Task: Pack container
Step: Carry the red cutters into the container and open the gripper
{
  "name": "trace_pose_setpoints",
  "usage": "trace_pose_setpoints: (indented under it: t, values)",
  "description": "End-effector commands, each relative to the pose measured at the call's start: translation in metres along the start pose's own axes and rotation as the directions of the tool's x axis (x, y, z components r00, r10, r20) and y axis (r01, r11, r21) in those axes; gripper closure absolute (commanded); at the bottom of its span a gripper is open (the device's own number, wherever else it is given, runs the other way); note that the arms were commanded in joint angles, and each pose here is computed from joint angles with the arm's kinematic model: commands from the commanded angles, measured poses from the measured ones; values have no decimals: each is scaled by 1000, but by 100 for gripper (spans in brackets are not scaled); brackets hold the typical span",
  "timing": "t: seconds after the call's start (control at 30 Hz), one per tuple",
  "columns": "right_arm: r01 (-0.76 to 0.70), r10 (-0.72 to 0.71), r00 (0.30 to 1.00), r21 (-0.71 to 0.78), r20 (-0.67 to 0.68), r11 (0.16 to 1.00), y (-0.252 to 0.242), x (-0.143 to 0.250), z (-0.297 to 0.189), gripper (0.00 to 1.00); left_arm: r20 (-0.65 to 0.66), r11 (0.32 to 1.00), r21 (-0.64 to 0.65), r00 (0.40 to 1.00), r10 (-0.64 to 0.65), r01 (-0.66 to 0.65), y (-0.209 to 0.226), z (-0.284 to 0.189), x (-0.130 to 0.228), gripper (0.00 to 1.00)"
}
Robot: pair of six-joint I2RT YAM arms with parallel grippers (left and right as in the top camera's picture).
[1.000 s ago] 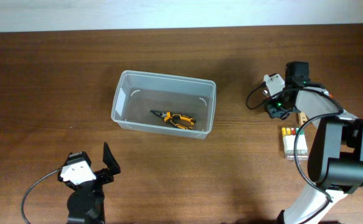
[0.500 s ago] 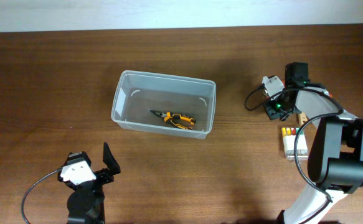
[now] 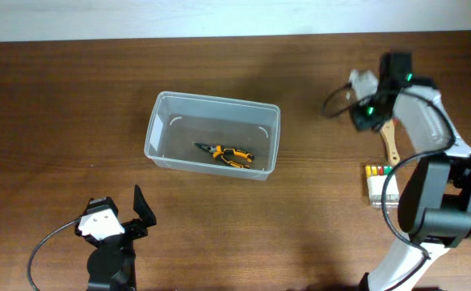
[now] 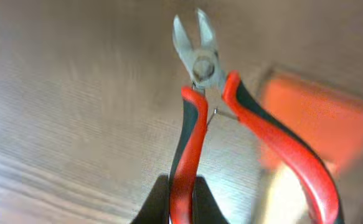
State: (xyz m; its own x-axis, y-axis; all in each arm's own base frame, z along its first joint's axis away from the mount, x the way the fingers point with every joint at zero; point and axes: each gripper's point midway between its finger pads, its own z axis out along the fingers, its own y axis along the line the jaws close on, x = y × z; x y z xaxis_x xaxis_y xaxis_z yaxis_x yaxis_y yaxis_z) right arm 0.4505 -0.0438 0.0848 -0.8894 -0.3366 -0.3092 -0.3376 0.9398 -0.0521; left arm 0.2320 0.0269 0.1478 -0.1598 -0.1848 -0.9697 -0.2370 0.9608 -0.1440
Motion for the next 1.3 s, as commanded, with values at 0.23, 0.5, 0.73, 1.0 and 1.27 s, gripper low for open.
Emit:
trace_pose_setpoints:
  t: [0.23, 0.5, 0.73, 1.0, 1.27]
  values:
    - [240, -217, 918, -31, 331, 970, 95, -127, -165, 96, 0, 1000, 0, 1000, 10, -10, 0, 0, 1, 1]
    - [560, -508, 798, -88, 324, 824, 221, -120, -171, 96, 0, 1000, 0, 1000, 10, -10, 0, 0, 1, 1]
    - [712, -662, 691, -121, 291, 691, 301, -97, -148, 96, 0, 1000, 0, 1000, 10, -10, 0, 0, 1, 1]
    - [731, -693, 682, -184, 234, 657, 332, -77, -76, 96, 0, 1000, 0, 1000, 10, -10, 0, 0, 1, 1]
    - [705, -672, 709, -210, 215, 677, 339, -76, -27, 96, 0, 1000, 0, 1000, 10, -10, 0, 0, 1, 1]
